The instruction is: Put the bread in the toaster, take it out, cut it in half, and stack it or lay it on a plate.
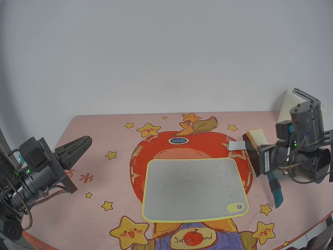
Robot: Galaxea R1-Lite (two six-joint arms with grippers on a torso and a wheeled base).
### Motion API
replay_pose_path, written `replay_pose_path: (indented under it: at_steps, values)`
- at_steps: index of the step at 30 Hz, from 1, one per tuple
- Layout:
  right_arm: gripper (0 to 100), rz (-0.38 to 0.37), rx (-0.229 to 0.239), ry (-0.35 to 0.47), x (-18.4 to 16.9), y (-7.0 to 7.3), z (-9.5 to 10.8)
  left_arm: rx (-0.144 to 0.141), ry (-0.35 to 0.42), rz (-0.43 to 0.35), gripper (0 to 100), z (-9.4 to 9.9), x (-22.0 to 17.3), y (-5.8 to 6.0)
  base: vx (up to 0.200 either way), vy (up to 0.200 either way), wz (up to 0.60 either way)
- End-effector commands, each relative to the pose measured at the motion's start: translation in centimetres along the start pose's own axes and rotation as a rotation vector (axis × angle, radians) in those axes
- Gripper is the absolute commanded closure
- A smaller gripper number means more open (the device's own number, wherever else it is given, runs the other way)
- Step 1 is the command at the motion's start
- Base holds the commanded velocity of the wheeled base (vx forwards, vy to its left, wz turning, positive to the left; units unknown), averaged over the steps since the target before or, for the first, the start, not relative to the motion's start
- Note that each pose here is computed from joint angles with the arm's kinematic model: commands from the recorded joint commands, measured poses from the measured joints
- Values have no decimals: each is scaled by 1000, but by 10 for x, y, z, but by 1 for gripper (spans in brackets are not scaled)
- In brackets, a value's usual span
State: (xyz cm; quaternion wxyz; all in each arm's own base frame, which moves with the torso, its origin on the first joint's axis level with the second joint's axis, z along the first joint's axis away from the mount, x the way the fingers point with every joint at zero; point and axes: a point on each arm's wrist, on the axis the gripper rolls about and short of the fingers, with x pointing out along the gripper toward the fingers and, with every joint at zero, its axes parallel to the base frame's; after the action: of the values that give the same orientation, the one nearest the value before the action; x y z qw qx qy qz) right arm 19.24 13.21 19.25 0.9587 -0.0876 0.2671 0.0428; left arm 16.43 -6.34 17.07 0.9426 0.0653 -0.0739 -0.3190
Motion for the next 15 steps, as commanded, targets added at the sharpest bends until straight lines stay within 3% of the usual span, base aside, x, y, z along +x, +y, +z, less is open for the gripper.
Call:
replay_pose_path:
  at_steps: [1, 6, 15]
  values:
    - [100, -62, 53, -14, -5, -22, 2, 1, -2, 0, 100, 0, 0, 0, 0, 0, 0]
    - [100, -137, 100, 8, -7, -47, -2, 0, -1, -2, 100, 0, 0, 0, 0, 0, 0]
    - [100, -226, 149, 68, -2, -75, -18, 1, -3, -3, 100, 0, 0, 0, 0, 0, 0]
